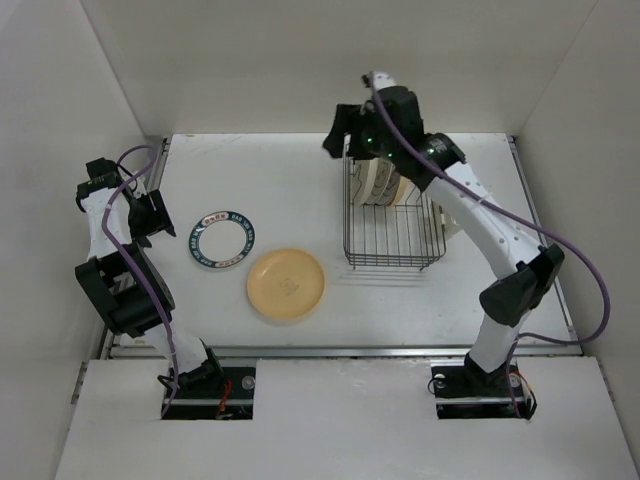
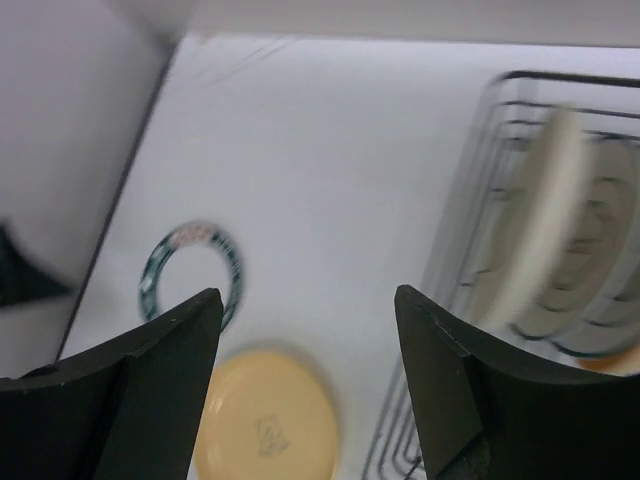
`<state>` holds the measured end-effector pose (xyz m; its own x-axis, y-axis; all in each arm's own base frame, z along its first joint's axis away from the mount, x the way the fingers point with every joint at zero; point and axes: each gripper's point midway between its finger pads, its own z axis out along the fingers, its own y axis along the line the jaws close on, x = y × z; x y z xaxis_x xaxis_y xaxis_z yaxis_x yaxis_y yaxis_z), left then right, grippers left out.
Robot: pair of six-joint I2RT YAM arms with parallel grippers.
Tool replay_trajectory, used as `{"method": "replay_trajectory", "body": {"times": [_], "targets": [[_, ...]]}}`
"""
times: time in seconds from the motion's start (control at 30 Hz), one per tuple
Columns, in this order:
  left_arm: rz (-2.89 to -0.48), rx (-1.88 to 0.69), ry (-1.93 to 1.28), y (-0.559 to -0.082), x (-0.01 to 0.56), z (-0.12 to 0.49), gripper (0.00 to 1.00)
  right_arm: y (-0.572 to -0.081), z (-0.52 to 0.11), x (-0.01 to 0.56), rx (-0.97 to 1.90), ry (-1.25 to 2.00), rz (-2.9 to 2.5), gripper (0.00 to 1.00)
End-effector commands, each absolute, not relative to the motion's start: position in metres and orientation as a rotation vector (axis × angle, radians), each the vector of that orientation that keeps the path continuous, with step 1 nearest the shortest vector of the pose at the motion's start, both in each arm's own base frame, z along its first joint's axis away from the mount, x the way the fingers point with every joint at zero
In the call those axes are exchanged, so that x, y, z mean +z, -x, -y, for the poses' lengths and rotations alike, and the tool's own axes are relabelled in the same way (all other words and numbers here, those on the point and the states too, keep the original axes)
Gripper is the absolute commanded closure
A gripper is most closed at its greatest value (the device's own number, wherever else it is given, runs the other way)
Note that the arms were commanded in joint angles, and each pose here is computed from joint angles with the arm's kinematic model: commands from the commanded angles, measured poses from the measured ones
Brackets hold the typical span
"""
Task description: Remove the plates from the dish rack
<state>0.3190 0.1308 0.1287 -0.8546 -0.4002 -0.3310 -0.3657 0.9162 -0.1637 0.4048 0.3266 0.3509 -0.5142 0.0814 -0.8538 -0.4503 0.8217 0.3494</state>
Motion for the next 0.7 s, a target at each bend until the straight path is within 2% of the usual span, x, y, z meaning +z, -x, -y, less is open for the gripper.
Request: {"method": "replay_trajectory", "body": {"times": [0.0, 0.03, 0.17, 0.27, 0.5, 0.67], "targets": [[-2.693, -0.114, 0.543, -0.311, 0.143, -0.130, 0.40, -0.467, -0.226, 0.332, 0.329, -0.281, -2.000, 0.25], [-2.685, -0.110, 0.540, -0.311, 0.146, -0.130, 0.40, -0.476, -0.200, 0.340, 0.283, -0.338, -1.978, 0.26], [-2.684, -0.110, 0.540, -0.311, 0.146, -0.130, 0.40, -0.491, -0.168, 0.337, 0.163, -0.428, -1.942, 0.30], [-2.693, -0.114, 0.543, -0.311, 0.143, -0.130, 0.40, -0.503, -0.141, 0.328, 0.101, -0.484, -1.943, 0.41], [-2.705, -0.116, 0.534, -0.309, 0.140, -0.130, 0.40, -0.515, -0.111, 0.291, -0.083, -0.526, -1.974, 0.46], [-2.705, -0.116, 0.534, -0.309, 0.140, -0.130, 0.40, -0.523, -0.106, 0.245, -0.176, -0.508, -2.067, 0.49]]}}
